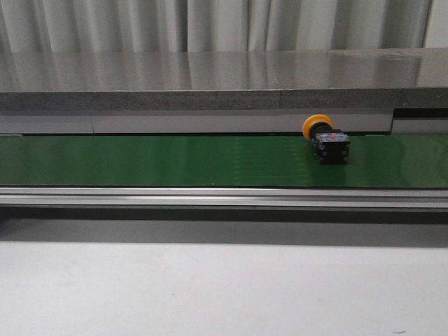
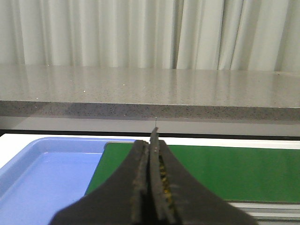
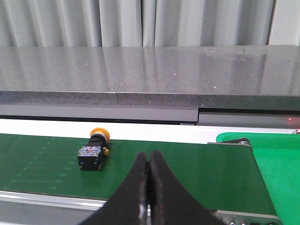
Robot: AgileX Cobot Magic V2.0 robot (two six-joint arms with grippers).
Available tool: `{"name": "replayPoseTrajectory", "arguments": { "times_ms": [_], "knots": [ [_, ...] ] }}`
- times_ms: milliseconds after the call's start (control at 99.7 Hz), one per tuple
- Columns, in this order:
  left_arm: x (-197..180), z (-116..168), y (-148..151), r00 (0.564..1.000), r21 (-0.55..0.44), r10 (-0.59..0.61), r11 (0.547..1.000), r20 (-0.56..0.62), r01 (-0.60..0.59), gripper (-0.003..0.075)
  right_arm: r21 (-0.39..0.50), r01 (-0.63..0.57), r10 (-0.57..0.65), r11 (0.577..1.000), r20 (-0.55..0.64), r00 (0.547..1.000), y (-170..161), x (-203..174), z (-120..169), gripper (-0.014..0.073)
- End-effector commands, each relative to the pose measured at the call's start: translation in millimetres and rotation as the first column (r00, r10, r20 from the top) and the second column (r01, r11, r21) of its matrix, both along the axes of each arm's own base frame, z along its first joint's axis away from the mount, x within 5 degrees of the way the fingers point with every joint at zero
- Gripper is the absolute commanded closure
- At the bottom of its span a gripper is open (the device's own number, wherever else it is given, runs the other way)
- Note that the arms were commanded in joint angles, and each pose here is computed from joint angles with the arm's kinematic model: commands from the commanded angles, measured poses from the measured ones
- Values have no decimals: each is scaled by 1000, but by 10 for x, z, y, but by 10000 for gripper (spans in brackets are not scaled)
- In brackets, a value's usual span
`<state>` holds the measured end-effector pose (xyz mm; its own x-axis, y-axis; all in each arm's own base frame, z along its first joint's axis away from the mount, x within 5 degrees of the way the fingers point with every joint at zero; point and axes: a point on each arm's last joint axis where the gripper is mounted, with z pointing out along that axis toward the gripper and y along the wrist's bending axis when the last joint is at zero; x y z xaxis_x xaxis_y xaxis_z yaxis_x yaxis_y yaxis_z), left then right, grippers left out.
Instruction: Move button from right to left
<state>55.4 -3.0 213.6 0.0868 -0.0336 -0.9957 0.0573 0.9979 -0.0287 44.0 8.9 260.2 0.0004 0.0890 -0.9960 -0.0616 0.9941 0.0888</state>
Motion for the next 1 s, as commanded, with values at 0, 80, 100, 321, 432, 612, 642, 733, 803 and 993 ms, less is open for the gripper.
{"name": "replayPoseTrajectory", "arguments": {
  "times_ms": [0,80,100,321,432,612,642,733,803,993],
  "knots": [
    [-28,29,-6,996,-12,-12,1000,85,13,741,21,44,-46,999,110,993,-43,3,128,661],
    [-28,29,-6,996,-12,-12,1000,85,13,741,11,60,-61,998,121,991,-57,15,103,661],
    [-28,29,-6,996,-12,-12,1000,85,13,741,7,63,-63,998,121,991,-60,19,94,661],
    [-30,41,-6,995,-13,-12,1000,98,14,740,8,66,-66,998,113,991,-64,32,51,661],
    [-31,48,-7,994,-13,-13,1000,105,14,740,9,66,-66,998,113,991,-64,32,51,661],
    [-31,48,-7,994,-13,-13,1000,105,14,740,9,66,-67,998,113,991,-64,32,52,661],
    [-31,48,-7,994,-13,-13,1000,105,14,740,9,66,-67,998,113,991,-64,32,52,661],
    [-31,48,-7,994,-13,-13,1000,105,14,740,9,66,-67,998,113,991,-64,32,52,661],
    [-31,48,-7,994,-13,-13,1000,105,14,740,9,66,-67,998,113,991,-64,32,52,661],
    [-31,48,-7,994,-13,-13,1000,105,14,740,9,66,-67,998,113,991,-64,32,52,661]
  ]
}}
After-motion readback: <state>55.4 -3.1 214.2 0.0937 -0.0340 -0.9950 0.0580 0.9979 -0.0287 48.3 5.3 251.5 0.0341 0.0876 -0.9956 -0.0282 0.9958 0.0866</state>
